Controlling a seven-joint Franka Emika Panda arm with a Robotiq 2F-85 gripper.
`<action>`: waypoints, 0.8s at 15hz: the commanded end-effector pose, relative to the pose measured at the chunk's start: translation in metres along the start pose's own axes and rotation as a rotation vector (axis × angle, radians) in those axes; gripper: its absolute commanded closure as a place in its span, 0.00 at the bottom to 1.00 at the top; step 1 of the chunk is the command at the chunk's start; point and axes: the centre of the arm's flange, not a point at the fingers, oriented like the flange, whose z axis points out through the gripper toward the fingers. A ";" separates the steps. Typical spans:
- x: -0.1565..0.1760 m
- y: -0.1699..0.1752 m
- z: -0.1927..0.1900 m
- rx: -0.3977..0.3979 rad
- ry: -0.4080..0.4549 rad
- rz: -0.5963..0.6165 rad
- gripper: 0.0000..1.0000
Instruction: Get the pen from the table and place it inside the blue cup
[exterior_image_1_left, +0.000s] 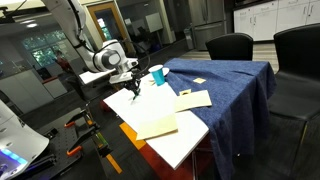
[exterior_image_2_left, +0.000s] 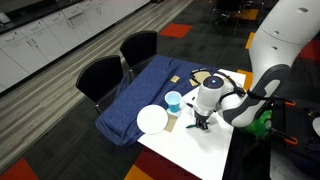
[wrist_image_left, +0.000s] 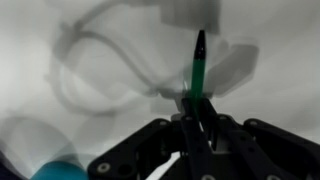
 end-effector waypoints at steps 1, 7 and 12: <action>-0.004 0.003 -0.043 -0.037 0.011 0.063 0.97; -0.008 0.025 -0.114 -0.105 0.068 0.156 0.97; -0.008 0.051 -0.174 -0.145 0.066 0.241 0.97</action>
